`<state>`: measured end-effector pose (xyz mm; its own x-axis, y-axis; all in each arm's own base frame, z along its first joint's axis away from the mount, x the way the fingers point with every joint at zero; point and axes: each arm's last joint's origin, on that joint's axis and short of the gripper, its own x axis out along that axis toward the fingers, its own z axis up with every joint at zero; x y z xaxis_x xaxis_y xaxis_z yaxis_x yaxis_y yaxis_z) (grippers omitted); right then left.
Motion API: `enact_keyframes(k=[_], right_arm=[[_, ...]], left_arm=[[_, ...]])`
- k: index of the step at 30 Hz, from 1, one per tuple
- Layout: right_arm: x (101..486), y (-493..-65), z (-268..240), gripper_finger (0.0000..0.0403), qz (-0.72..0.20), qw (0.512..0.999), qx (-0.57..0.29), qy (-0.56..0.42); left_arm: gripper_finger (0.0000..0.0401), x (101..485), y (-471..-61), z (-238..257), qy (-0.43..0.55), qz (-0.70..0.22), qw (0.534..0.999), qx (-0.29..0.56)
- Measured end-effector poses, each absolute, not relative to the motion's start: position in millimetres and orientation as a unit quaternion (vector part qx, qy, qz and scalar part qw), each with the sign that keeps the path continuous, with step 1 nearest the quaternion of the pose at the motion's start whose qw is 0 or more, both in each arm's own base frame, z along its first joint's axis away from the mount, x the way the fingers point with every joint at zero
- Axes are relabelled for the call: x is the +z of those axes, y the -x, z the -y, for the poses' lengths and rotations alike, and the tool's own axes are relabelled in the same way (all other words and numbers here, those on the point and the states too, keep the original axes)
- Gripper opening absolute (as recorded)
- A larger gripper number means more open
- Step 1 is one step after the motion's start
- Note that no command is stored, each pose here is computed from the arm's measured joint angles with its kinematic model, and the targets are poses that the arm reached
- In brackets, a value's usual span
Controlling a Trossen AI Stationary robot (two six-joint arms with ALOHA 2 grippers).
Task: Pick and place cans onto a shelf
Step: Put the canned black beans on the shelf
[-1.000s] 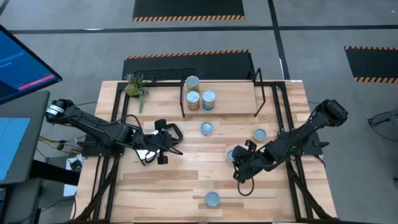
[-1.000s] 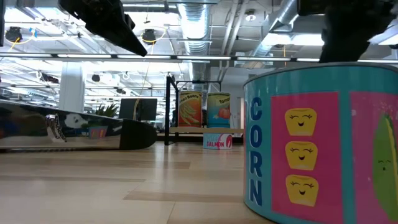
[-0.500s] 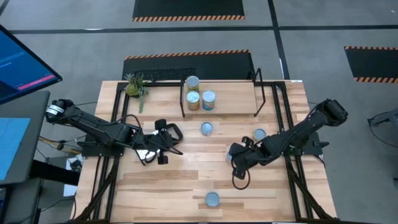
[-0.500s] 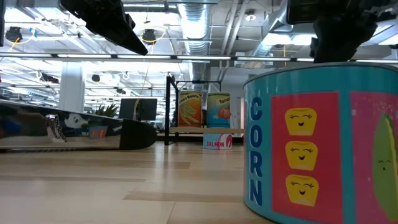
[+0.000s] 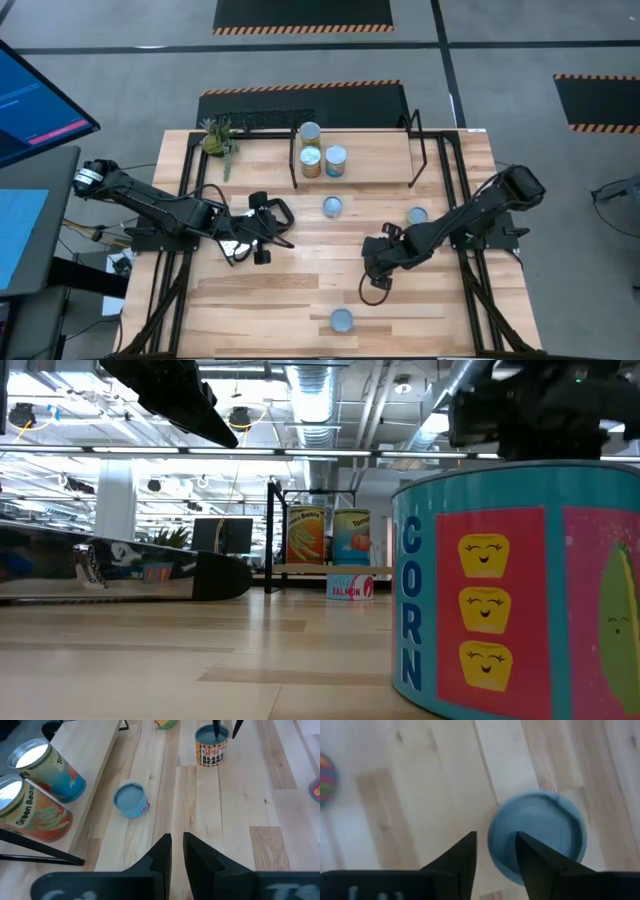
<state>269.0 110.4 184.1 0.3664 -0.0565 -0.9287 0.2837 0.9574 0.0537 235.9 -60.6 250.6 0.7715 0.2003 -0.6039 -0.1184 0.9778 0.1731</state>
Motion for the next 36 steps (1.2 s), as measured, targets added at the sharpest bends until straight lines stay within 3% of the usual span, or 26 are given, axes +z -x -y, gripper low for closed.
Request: enact_keyframes(k=[5, 8, 11, 15, 18, 21, 28, 31, 36], right_arm=[[169.1, -276.7, -111.8, 0.0189, -0.566, 0.81, -0.115, -0.101], [161.0, -279.4, -111.7, 0.0182, -0.556, 0.806, -0.165, -0.121], [157.9, -281.2, -110.9, 0.0138, -0.539, 0.804, -0.205, -0.144], [164.3, -283.4, -108.9, 0.003, -0.51, 0.815, -0.245, -0.128], [181.9, -284.1, -107.0, 0.0016, -0.501, 0.822, -0.259, -0.076], [228.2, -289.4, -100.7, 0.0006, -0.475, 0.837, -0.27, -0.044], [312.7, -280.0, -47.0, 0.0005, -0.416, 0.816, -0.395, 0.075], [333.0, -277.9, -6.5, 0.0005, -0.404, 0.803, -0.435, 0.051], [332.1, -279.6, 65.6, 0.0005, -0.443, 0.786, -0.431, -0.026]], left_arm=[[0.0038, 250.5, -235.9, 60.6, -0.063, -0.328, 0.939, 0.085], [0.0038, 250.5, -235.9, 60.5, -0.063, -0.328, 0.939, 0.085], [0.0038, 250.5, -235.9, 60.6, -0.066, -0.328, 0.939, 0.084], [0.0038, 250.5, -235.9, 60.5, -0.067, -0.328, 0.939, 0.083], [0.0038, 250.5, -235.9, 60.6, -0.068, -0.328, 0.939, 0.083], [0.0038, 250.5, -235.9, 60.6, -0.068, -0.328, 0.939, 0.083], [0.0038, 250.8, -235.8, 59.7, -0.079, -0.325, 0.937, 0.096], [0.0038, 251.3, -236.1, 59.2, -0.085, -0.322, 0.937, 0.103], [0.0038, 251.3, -236.1, 59.2, -0.09, -0.323, 0.937, 0.103]])
